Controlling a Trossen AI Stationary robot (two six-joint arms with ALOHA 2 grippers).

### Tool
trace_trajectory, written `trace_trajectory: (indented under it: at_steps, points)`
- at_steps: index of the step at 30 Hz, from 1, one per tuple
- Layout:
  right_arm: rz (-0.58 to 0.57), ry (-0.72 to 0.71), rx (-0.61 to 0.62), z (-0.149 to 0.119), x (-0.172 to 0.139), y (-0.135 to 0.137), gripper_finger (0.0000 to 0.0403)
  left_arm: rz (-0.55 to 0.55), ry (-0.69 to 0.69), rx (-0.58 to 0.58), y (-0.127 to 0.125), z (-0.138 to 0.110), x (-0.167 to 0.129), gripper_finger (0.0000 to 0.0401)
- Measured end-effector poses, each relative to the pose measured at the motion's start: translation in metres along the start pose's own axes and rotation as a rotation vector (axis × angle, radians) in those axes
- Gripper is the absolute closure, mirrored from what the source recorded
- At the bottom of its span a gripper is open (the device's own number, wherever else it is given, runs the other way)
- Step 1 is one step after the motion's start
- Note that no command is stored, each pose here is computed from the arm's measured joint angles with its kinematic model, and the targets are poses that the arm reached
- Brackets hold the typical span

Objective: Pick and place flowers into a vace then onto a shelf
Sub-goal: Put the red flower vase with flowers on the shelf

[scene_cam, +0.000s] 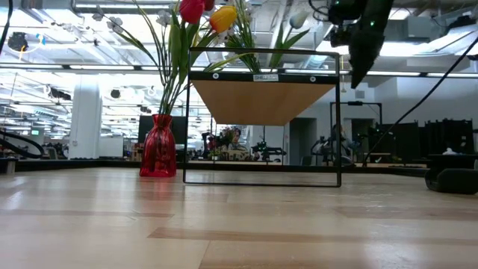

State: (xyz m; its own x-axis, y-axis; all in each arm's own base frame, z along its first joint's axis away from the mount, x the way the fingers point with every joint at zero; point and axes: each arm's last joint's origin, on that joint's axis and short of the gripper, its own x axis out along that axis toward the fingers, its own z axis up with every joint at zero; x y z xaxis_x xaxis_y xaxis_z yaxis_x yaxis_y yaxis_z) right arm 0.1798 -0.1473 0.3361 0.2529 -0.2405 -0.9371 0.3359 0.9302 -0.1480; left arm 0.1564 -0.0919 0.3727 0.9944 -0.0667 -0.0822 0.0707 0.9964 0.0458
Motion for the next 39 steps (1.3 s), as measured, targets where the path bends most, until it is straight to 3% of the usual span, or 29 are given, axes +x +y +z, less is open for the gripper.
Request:
trace_trajectory:
  at_steps: [6,13,27,31,39]
  points:
    - [0.248,-0.295,-0.064,-0.006,-0.031,0.012,0.0147,-0.088,-0.003,0.025,-0.003,0.0,0.0,0.0184]
    - [0.345,-0.68,-0.135,-0.03,-0.064,0.027,0.0147,-0.096,-0.001,0.082,-0.003,-0.002,0.0,0.0184]
    - [0.323,-1.134,0.171,-0.105,-0.015,0.055,0.0147,-0.208,-0.048,0.078,-0.018,-0.045,0.005,0.0184]
    - [0.326,-1.231,0.177,-0.121,-0.006,0.062,0.0147,-0.264,-0.073,0.069,-0.023,-0.047,-0.006,0.0184]
    - [0.325,-1.271,0.16,-0.142,0.013,0.071,0.0147,-0.413,-0.053,0.055,-0.032,-0.059,-0.013,0.0184]
